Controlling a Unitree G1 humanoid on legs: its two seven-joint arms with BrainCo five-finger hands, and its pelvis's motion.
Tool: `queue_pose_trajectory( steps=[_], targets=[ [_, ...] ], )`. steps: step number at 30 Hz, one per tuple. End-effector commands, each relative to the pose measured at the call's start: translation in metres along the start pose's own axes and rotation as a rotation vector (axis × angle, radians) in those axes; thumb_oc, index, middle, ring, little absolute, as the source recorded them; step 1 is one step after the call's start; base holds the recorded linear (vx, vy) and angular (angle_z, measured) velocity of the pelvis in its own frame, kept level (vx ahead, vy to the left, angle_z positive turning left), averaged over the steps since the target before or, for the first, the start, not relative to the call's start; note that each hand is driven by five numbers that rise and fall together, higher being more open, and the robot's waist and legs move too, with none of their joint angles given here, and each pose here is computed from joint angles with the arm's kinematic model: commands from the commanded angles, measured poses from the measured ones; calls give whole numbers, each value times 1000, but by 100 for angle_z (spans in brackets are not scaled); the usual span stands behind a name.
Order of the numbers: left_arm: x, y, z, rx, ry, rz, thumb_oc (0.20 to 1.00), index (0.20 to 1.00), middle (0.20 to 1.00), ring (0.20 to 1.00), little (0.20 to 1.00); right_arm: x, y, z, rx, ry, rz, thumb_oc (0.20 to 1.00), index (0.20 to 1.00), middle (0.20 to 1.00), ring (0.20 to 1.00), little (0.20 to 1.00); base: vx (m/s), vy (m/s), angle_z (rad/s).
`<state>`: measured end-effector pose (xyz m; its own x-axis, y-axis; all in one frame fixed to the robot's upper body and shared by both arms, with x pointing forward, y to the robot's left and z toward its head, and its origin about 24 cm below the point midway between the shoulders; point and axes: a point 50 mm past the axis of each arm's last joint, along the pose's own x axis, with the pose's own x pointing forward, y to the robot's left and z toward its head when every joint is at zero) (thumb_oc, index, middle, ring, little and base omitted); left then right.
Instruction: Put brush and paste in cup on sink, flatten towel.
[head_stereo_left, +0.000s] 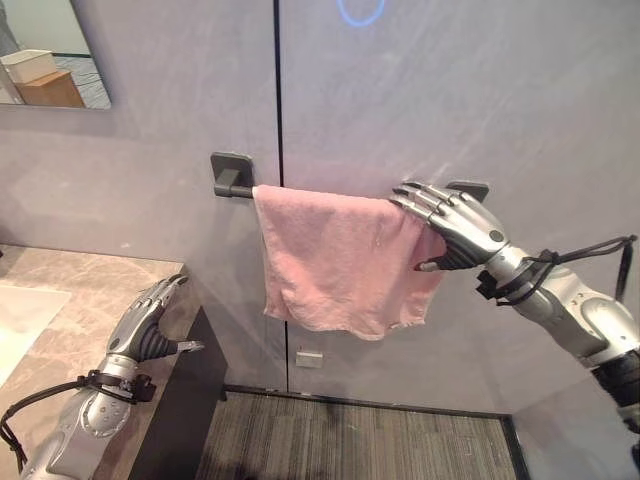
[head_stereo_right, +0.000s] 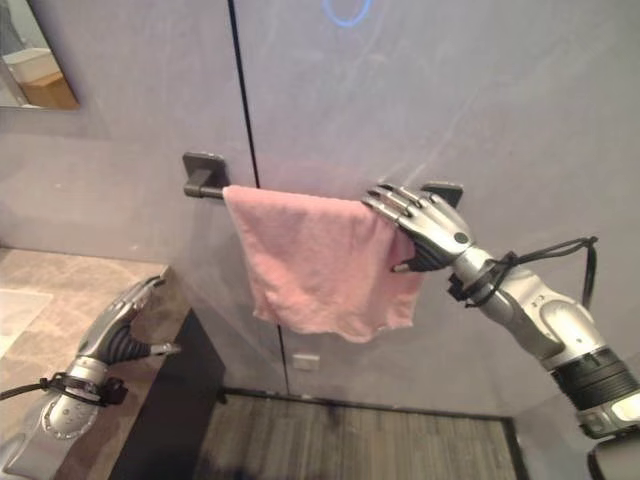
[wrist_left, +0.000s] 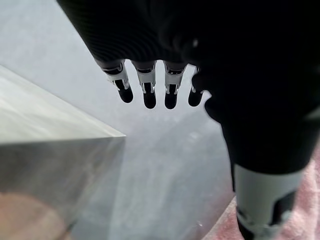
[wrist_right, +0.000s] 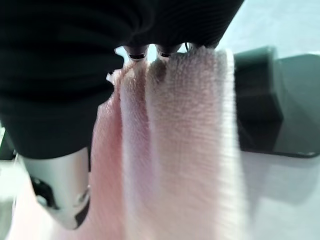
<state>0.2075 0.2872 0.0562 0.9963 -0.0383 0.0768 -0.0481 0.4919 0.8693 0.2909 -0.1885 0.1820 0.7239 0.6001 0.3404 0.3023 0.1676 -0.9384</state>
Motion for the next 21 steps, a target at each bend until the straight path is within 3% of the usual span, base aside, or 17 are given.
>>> queue_pose_trajectory(
  steps=[1,8,12,16,17,20,21],
  targets=[
    [22,21,17,-46,-96,140,1000,1000,1000,1000,1000,13,-28,-12,156,93,-220,1000,1000,1000,1000,1000,-4,1,-11],
    [23,13,32,-354,-100,294,1000,1000,1000,1000,1000,24,-70,17,444,-17,-648,1000,1000,1000,1000,1000,2,-5,-6],
    [17,-16,31,-623,-13,255,1000,1000,1000,1000,1000,-3,-63,-4,440,162,-779,1000,1000,1000,1000,1000,-1,-4,-1],
    [7,-55,16,-739,149,132,1000,1000,1000,1000,1000,-60,-21,-44,405,554,-763,1000,1000,1000,1000,1000,-8,-9,1],
    [-3,-76,4,-801,275,97,1000,1000,1000,1000,1000,-101,20,-56,506,806,-686,1000,1000,1000,1000,1000,-32,-41,2],
    [-18,-94,-12,-777,401,34,1000,1000,1000,1000,1000,-165,92,-53,742,1131,-394,1000,1000,1000,1000,1000,-34,-46,4],
    [-18,-94,-12,-777,401,34,1000,1000,1000,1000,1000,-165,92,-53,743,1131,-395,1000,1000,1000,1000,1000,-16,-34,6]
  ],
)
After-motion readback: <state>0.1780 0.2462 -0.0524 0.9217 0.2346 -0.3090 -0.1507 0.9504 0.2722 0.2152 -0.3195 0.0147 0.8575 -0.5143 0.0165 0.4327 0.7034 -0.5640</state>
